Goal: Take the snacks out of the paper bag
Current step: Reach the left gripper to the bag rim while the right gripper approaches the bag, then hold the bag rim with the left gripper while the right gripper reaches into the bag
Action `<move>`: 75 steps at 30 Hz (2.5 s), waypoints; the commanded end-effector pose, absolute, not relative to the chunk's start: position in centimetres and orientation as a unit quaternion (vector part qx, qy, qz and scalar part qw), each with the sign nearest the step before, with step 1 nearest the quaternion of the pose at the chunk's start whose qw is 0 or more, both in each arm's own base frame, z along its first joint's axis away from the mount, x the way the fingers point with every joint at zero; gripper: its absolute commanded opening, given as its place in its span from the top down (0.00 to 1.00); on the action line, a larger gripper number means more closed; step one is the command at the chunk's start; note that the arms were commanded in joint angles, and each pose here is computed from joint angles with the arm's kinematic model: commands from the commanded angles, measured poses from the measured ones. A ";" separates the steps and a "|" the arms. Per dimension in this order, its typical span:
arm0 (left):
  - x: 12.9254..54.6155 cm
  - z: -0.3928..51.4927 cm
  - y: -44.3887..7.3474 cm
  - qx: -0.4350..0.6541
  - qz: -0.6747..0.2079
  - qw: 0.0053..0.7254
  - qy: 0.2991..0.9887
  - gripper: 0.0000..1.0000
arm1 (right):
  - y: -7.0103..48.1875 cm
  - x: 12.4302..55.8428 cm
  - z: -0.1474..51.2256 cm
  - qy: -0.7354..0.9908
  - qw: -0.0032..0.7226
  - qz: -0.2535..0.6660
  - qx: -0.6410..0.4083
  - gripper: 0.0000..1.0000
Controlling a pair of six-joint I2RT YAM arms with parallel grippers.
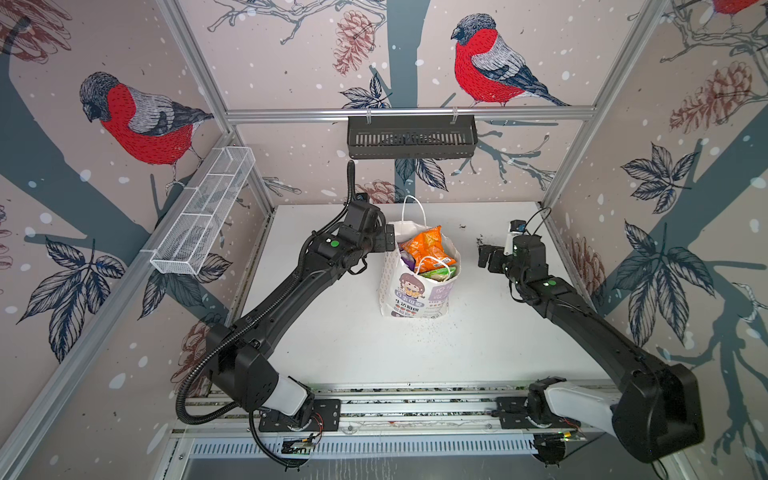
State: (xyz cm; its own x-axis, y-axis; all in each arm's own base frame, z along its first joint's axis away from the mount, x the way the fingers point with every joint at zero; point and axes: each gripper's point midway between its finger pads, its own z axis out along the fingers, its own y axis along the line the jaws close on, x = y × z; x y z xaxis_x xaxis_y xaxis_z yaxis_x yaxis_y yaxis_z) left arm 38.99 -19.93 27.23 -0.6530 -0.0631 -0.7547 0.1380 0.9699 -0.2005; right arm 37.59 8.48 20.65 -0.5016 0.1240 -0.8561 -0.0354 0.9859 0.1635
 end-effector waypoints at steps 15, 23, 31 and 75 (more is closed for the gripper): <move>40.0 25.2 -21.8 0.058 -0.113 0.345 0.930 0.27 | 9.1 37.0 19.9 0.879 0.473 0.067 0.001 0.00; 40.6 23.9 -22.3 0.058 -0.114 0.343 0.931 0.48 | 9.0 37.0 20.1 0.877 0.477 0.062 0.002 0.00; 41.6 22.4 -22.8 0.062 -0.106 0.331 0.935 0.74 | 9.0 37.0 20.0 0.877 0.476 0.062 0.004 0.00; 46.9 30.5 -18.1 -0.004 -0.049 0.489 0.871 1.00 | 26.3 35.5 32.4 0.809 0.490 0.284 -0.157 0.00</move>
State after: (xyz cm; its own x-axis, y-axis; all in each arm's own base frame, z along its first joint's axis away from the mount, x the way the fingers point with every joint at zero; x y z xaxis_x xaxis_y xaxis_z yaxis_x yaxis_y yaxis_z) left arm 46.32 -17.80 28.75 -0.5781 -0.0121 -0.8159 0.0376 0.9984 -0.0415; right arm 36.01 24.73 32.38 -0.4404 0.0339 -0.8971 -0.5010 0.8199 0.2770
